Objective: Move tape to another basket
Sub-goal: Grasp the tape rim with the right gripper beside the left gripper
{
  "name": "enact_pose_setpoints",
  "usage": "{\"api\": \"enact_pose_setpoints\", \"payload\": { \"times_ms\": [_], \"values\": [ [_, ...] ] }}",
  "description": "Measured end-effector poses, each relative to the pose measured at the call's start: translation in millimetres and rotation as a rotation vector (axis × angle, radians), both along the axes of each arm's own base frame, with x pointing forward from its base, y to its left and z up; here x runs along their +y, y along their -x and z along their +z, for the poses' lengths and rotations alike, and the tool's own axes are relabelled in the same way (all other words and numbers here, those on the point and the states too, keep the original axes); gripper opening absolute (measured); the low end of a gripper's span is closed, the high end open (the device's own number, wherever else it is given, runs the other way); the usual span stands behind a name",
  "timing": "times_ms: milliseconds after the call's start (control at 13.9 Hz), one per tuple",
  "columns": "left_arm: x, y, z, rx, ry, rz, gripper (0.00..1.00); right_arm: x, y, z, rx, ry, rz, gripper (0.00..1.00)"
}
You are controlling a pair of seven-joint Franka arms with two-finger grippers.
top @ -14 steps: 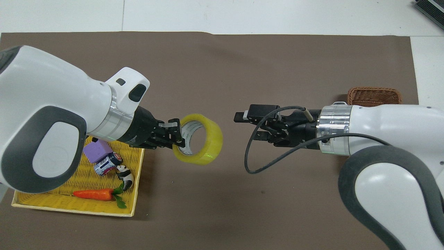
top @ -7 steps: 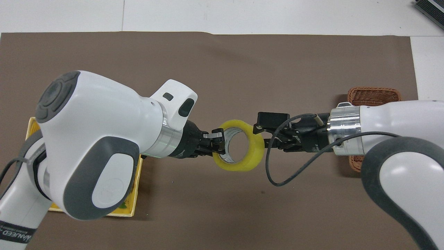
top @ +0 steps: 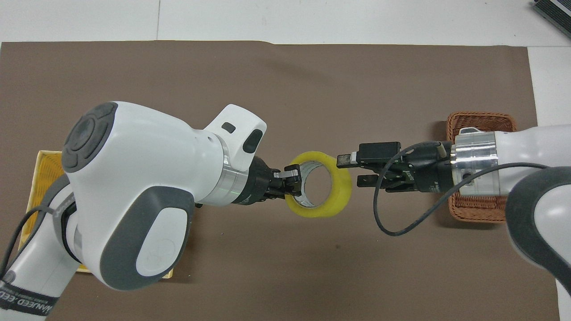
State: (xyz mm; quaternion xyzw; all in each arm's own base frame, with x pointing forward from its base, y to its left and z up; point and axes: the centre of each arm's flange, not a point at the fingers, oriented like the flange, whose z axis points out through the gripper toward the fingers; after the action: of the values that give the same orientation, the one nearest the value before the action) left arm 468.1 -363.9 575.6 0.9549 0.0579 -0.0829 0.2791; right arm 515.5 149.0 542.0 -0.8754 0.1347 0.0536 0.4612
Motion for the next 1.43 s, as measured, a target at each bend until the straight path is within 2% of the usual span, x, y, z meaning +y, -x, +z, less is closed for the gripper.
{"api": "enact_pose_setpoints", "payload": {
  "times_ms": [502, 861, 1004, 1076, 1148, 1363, 1435],
  "values": [
    [-4, 7, -3, 0.002, -0.012, -0.058, 0.21, 5, 0.2, 4, -0.005, -0.011, 0.005, 1.0],
    [-17, 8, 5, -0.051, 0.02, -0.018, 0.21, 15, 8.3, -2, 0.023, -0.007, 0.056, 1.0],
    [-23, 10, 7, -0.046, 0.025, 0.016, 0.21, 17, 16.5, -6, 0.042, 0.007, 0.101, 1.0],
    [-26, 13, 7, -0.034, 0.023, 0.028, 0.21, 15, 18.4, -6, 0.032, 0.018, 0.116, 1.0],
    [-28, 15, 6, -0.025, 0.021, 0.035, 0.21, 12, 19.4, -4, 0.014, 0.041, 0.128, 0.93],
    [-37, 20, 0, -0.008, 0.015, 0.032, 0.21, 9, 22.9, 8, -0.032, 0.115, 0.159, 0.59],
    [-39, 20, 1, -0.009, 0.019, 0.033, 0.21, 9, 23.4, 8, -0.029, 0.122, 0.159, 0.47]
  ]
}}
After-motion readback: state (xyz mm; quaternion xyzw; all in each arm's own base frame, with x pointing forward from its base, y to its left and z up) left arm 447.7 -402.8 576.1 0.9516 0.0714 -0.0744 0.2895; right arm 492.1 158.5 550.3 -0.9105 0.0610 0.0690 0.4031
